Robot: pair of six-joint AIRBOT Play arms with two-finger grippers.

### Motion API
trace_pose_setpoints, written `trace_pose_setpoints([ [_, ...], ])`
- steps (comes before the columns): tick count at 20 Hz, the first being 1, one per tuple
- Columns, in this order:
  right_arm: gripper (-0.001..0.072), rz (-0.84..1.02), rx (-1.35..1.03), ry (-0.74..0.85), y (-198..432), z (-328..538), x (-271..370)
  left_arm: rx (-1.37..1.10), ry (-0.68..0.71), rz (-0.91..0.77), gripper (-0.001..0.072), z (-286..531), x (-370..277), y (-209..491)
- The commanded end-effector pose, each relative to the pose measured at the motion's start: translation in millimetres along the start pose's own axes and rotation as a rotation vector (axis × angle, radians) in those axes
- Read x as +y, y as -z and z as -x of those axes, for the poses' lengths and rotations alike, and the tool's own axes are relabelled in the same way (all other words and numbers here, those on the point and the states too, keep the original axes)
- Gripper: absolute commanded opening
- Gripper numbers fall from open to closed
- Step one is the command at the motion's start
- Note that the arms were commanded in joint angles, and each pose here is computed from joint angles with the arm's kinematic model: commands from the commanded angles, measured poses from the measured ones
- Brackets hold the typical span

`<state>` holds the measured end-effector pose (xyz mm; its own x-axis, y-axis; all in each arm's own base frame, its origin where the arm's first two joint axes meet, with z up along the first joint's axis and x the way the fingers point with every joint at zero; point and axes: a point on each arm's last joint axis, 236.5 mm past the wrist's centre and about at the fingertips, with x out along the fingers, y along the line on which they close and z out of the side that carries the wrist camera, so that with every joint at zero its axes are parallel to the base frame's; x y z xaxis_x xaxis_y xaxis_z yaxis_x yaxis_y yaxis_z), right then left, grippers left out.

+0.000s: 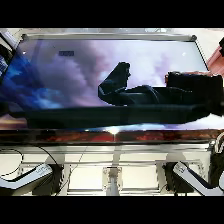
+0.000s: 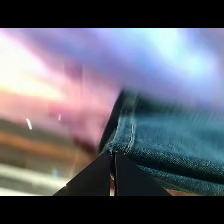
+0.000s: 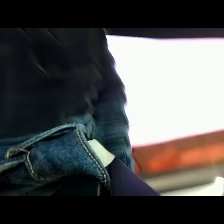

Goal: Fold the clothes and pants, and hang the long-sleeved shirts on hangers.

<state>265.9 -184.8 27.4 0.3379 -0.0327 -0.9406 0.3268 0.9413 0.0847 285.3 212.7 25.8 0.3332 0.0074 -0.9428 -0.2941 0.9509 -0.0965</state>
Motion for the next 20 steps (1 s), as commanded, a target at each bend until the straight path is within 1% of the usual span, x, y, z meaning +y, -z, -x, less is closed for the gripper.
trace_pose_setpoints([
  [1, 0.0023, -0.133, 0.121, 0.008, 74.0, -29.0, -23.7, 0.186, 0.055, -0.048, 0.0023, -30.6, -11.3, 62.1],
  [3, 0.0023, -0.148, 0.190, 0.006, 101.9, -41.5, -24.2, 0.257, 0.085, -0.036, 0.0023, -41.4, -18.7, 87.7],
  [4, 0.0023, -0.143, 0.235, 0.031, 116.4, -45.0, -29.1, 0.305, 0.080, -0.027, 0.0023, -46.6, -18.1, 103.9],
  [7, 0.0023, -0.195, 0.324, 0.148, 143.7, -43.9, -51.7, 0.430, -0.001, 0.001, 0.0024, -54.3, -1.8, 144.2],
  [11, 0.0025, -0.290, 0.344, 0.231, 151.5, -38.9, -65.8, 0.418, -0.038, 0.071, 0.0024, -57.6, 3.3, 143.4],
  [13, 0.0032, -0.304, 0.361, 0.248, 155.9, -36.7, -68.3, 0.413, -0.042, 0.078, 0.0046, -58.0, 3.8, 142.3],
  [14, 0.0177, -0.302, 0.362, 0.252, 156.2, -36.3, -69.1, 0.407, -0.043, 0.078, 0.0219, -58.2, 4.2, 141.1],
  [15, 0.0392, -0.304, 0.361, 0.252, 156.0, -36.3, -69.2, 0.394, -0.040, 0.082, 0.0316, -58.9, 3.3, 137.7],
  [16, 0.0515, -0.304, 0.358, 0.254, 154.9, -35.8, -69.8, 0.373, -0.034, 0.088, 0.0315, -58.8, 1.9, 131.4],
  [19, 0.0518, -0.329, 0.300, 0.287, 135.0, -24.5, -79.6, 0.256, 0.006, 0.109, 0.0317, -46.9, -6.6, 90.1],
  [20, 0.0517, -0.339, 0.258, 0.304, 120.2, -15.3, -85.6, 0.180, 0.028, 0.117, 0.0354, -36.0, -11.8, 66.3],
])
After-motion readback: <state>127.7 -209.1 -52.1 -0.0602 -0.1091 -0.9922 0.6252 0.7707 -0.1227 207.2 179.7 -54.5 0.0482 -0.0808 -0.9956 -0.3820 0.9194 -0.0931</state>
